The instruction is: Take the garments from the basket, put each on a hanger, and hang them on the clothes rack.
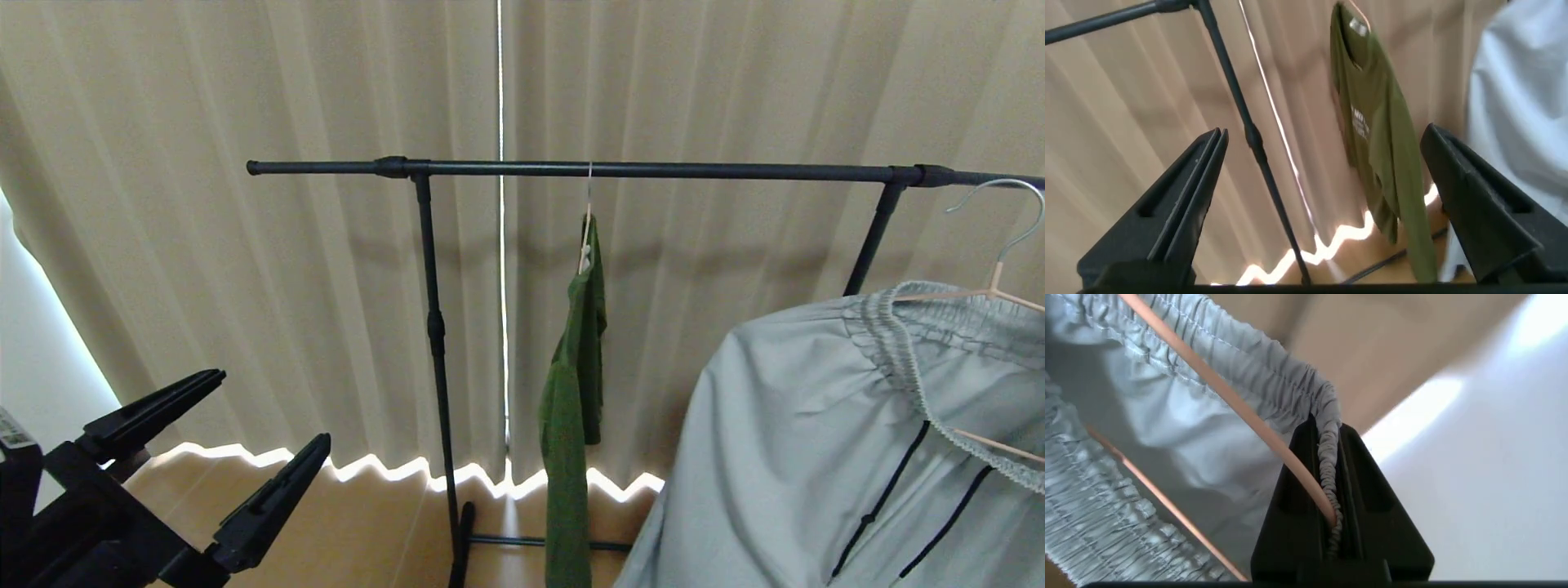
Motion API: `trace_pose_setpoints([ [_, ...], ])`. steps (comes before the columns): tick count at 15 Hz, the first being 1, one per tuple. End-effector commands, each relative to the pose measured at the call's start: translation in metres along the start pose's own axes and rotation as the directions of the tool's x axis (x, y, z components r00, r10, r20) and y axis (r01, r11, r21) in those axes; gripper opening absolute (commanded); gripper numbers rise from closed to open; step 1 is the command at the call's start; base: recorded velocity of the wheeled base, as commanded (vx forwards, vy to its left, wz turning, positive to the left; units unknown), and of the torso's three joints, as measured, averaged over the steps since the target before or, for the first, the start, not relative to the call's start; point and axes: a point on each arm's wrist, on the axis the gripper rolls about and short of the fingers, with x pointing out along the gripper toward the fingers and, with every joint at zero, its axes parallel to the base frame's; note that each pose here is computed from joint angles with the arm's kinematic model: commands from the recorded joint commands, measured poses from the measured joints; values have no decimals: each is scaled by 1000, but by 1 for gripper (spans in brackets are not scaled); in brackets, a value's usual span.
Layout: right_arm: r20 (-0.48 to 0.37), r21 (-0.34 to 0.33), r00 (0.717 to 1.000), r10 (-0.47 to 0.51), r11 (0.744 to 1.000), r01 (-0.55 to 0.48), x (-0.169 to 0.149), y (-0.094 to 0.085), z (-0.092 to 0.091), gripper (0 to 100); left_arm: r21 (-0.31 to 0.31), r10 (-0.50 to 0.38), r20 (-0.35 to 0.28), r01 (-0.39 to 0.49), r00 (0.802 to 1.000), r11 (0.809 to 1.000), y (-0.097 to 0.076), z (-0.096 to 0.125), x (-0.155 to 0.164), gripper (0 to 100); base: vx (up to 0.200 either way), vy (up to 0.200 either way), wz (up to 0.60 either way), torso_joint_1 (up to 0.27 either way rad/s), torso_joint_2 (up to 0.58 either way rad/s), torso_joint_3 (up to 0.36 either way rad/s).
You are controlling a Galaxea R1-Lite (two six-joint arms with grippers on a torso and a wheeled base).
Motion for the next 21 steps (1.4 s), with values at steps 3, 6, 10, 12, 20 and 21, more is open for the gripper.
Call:
trace_pose_setpoints([
  [3, 4, 10, 1000, -30, 1000, 29, -3, -3, -1, 0, -19, 11, 50, -10, 999, 1000, 2, 7, -7, 100, 0, 0, 0, 0, 0, 0],
  [6, 7, 12, 1000, -24, 1000, 24, -3, -3, -1, 0, -19, 7, 54, -6, 999, 1000, 2, 7, -8, 100, 0, 0, 0, 0, 0, 0],
  [10, 8, 13, 1000, -18, 1000, 18, -6, -1, -7, 0, -18, 5, 46, -4, 999, 1000, 2, 6, -7, 100, 100, 0, 0, -1, 2, 1],
  [12, 11, 14, 1000, -19, 1000, 19, -6, -1, -7, 0, -18, 6, 49, -5, 999, 1000, 2, 7, -7, 100, 200, 0, 0, -7, 0, 10],
  [20, 11, 14, 1000, -21, 1000, 21, -6, -2, -6, 0, -17, 9, 53, -8, 999, 1000, 3, 7, -8, 100, 200, 0, 0, 4, 1, 3],
  [21, 13, 15, 1000, -20, 1000, 20, -6, -2, -6, 0, -18, 8, 55, -7, 998, 1000, 2, 7, -8, 100, 200, 0, 0, 7, -7, 7],
])
